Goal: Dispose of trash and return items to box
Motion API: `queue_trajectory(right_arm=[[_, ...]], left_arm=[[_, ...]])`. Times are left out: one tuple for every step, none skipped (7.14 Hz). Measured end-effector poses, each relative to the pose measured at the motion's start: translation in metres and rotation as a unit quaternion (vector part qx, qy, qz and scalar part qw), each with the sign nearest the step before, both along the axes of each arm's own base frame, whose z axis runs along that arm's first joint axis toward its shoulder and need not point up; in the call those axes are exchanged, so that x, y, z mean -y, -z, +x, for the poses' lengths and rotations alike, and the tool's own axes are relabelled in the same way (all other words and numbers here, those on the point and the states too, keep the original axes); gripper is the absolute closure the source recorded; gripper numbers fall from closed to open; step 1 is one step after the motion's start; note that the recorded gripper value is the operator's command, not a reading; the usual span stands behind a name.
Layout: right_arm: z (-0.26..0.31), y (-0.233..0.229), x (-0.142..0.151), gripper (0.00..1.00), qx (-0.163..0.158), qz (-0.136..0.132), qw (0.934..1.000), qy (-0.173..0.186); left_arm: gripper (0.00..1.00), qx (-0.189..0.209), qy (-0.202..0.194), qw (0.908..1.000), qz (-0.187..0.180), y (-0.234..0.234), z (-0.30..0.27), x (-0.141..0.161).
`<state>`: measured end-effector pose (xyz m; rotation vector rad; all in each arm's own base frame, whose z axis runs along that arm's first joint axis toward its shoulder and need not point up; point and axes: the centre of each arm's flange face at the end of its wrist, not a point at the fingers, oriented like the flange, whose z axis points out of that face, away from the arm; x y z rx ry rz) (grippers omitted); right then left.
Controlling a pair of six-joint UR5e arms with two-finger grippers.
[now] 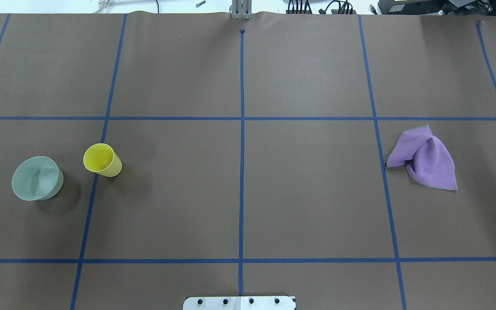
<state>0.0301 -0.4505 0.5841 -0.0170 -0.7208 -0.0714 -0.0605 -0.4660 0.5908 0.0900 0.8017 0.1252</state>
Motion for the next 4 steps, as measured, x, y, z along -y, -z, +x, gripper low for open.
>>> queue_trajectory(right_arm=[[0.0,0.0007,0.0005,0.0,0.0,0.001,1.0,0.0],[0.0,0.0017,0.0007,0.0,0.0,0.002,1.0,0.0],[0.0,0.002,0.0008,0.0,0.0,0.002,1.0,0.0],[0.0,0.0023,0.001,0.0,0.001,0.002,1.0,0.0]], left_arm=[[0.01,-0.003,0.0,1.0,0.001,-0.0005,0.0,-0.0028],[0.01,-0.003,-0.001,1.0,0.002,-0.0031,-0.0002,-0.008],[0.01,-0.001,-0.002,1.0,0.002,-0.0051,-0.0005,-0.0111],[0.01,0.002,-0.001,1.0,0.002,-0.0057,-0.0013,-0.0125]])
